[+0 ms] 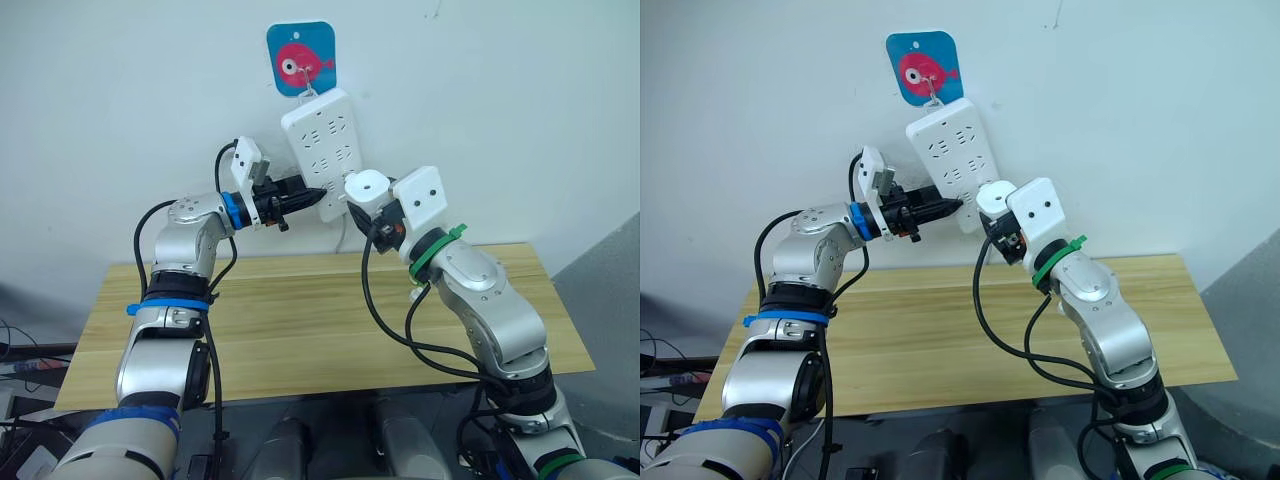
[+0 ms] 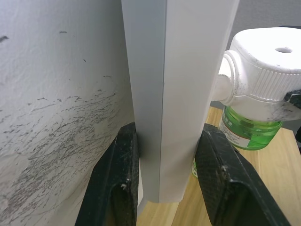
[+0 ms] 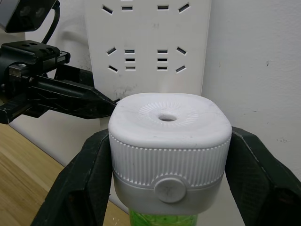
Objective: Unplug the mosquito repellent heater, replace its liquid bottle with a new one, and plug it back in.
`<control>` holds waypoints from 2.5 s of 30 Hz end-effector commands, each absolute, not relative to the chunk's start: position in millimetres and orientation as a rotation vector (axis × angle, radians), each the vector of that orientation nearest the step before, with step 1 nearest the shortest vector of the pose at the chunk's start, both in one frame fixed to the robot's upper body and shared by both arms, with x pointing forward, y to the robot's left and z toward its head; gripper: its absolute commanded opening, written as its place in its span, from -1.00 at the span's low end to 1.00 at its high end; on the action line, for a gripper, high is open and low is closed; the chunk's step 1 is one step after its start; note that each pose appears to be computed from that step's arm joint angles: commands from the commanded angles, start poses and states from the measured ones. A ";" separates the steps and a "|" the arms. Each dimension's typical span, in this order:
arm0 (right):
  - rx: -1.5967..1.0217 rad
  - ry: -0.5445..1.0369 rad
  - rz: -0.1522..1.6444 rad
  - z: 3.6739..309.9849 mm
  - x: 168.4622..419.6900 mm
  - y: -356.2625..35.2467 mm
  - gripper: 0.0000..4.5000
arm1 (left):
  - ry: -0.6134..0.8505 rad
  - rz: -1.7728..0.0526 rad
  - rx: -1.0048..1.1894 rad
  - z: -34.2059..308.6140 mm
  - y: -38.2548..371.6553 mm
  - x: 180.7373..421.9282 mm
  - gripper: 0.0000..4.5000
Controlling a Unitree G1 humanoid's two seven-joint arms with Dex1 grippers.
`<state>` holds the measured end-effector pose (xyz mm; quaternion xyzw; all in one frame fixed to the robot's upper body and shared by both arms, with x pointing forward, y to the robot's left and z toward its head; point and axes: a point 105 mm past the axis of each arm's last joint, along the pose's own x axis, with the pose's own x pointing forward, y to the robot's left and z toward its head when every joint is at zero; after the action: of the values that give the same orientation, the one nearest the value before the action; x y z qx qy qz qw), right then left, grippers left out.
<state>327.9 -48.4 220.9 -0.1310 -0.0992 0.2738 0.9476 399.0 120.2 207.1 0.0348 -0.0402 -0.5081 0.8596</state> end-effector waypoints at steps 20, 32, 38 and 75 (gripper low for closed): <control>-0.244 -0.240 0.532 230.1 331.0 -44.5 0.33 | -0.119 -1.109 0.086 214.0 111.4 393.1 -0.41; -0.225 -0.231 0.534 226.3 346.6 -30.7 0.33 | -0.118 -1.117 0.077 213.2 109.8 390.3 -0.41; -0.216 -0.230 0.555 224.9 353.9 -27.7 0.33 | -0.118 -1.124 0.073 213.3 109.0 389.5 -0.41; -0.294 -0.159 0.912 218.5 286.6 -29.3 0.60 | -0.026 -0.990 0.247 184.3 190.4 312.1 1.00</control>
<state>297.1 -37.4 211.6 -0.1418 -0.0581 0.4116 0.8984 326.1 203.8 168.6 0.1067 0.0119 -0.4414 0.8908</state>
